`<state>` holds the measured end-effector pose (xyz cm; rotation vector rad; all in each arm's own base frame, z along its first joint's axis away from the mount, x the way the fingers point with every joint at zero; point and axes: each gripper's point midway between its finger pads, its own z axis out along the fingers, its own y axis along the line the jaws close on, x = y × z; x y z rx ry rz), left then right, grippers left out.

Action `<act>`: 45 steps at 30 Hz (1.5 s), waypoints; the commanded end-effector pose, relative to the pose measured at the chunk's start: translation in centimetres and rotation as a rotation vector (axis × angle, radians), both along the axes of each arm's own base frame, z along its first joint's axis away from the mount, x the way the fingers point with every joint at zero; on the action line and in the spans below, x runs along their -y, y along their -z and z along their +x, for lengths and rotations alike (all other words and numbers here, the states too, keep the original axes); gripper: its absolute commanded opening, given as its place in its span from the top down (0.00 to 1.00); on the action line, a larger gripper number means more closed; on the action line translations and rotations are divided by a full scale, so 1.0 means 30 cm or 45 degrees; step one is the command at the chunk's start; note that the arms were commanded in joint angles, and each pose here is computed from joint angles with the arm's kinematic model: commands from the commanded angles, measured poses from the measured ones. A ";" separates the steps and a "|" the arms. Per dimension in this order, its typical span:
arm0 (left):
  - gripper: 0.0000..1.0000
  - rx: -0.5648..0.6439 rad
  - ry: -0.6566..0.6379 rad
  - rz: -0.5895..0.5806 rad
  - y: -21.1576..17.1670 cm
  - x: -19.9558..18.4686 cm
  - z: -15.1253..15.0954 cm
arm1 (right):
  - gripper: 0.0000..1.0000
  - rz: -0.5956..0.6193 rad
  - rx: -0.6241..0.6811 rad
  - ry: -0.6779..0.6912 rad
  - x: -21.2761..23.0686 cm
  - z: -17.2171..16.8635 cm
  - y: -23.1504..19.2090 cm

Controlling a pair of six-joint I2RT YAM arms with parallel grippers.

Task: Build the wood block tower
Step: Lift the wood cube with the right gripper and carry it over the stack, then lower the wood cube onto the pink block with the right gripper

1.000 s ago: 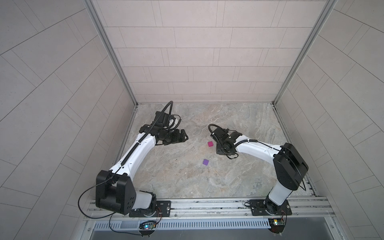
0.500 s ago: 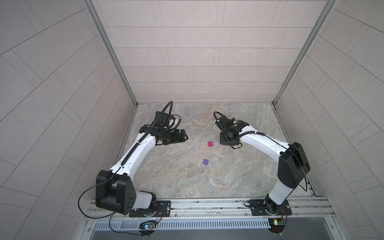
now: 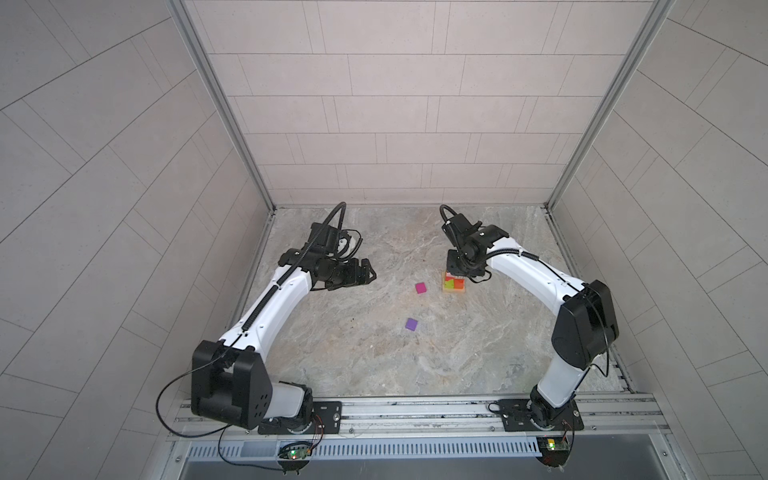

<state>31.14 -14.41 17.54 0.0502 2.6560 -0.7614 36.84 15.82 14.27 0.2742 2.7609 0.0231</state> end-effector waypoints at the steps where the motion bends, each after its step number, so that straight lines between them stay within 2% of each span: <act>1: 0.08 0.005 -0.006 0.009 -0.002 -0.011 -0.011 | 0.80 -0.023 -0.038 -0.008 0.005 0.005 0.013; 45: 0.08 0.012 -0.002 0.004 -0.008 -0.010 -0.014 | 0.79 -0.010 -0.045 0.050 0.030 0.103 0.073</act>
